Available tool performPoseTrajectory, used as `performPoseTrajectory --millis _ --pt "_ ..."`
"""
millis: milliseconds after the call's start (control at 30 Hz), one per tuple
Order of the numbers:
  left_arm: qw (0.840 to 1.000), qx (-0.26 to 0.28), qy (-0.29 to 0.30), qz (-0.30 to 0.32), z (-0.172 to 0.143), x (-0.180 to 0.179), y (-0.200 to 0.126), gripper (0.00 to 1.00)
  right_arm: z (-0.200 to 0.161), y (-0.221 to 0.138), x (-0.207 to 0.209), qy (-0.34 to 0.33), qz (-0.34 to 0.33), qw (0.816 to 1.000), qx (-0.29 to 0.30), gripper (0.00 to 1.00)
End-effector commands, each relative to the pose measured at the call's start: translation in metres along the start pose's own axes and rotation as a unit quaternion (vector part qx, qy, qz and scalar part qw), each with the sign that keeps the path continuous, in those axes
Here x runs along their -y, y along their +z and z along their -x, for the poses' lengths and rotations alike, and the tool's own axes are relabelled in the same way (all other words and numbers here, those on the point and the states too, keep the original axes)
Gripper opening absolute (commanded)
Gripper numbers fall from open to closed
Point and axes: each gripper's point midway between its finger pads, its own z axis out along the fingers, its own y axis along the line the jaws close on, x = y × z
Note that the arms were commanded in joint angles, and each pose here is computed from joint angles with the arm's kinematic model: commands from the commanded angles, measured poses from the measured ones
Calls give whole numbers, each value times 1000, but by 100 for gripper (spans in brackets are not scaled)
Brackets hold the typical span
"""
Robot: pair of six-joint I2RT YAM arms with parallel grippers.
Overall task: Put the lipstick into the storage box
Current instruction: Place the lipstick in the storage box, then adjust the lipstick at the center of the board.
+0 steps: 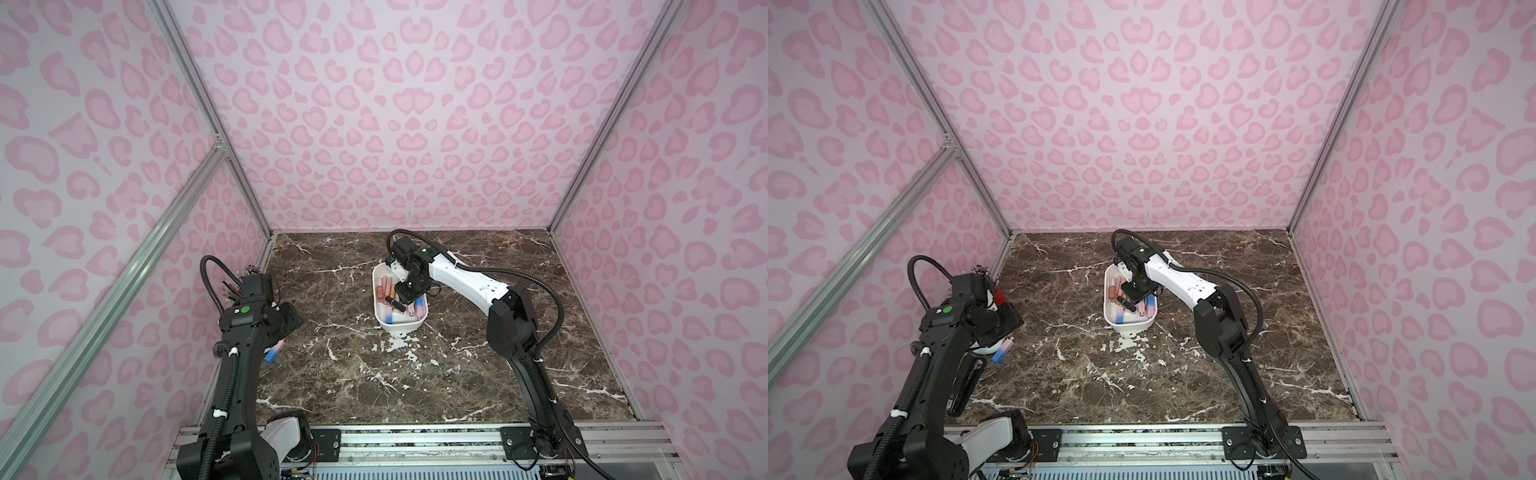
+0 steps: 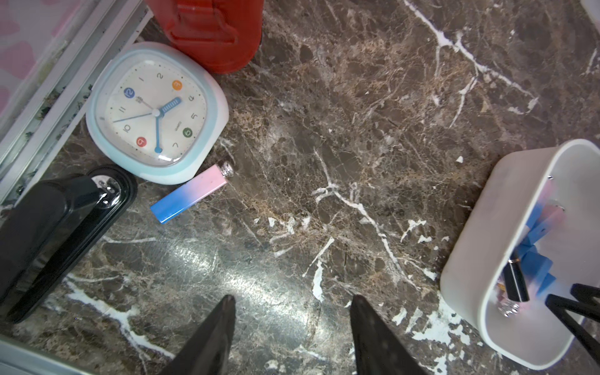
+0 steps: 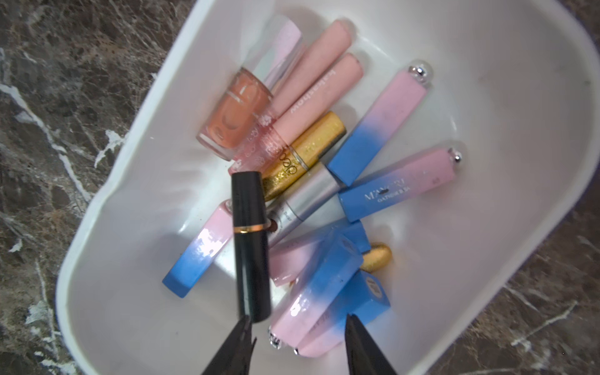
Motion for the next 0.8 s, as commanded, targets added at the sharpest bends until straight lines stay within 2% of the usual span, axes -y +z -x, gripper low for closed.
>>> performPoseTrajectory --millis 0,167,267,467,767 --pt "1000 -11 -10 16 -11 -10 4 60 0 -19 -3 -5 2 1000 11 51" --pt "1000 -14 -16 13 -15 -10 4 59 -1 -69 -2 7 -7 998 61 53" --pt "999 -29 -21 21 -20 -13 9 59 -11 -86 -6 15 2 997 77 54" --pt "996 -66 -27 53 -25 -21 30 62 -43 -85 -9 36 16 995 96 64" --pt "986 -68 18 153 12 -39 46 64 -71 -65 -13 40 43 994 94 68"
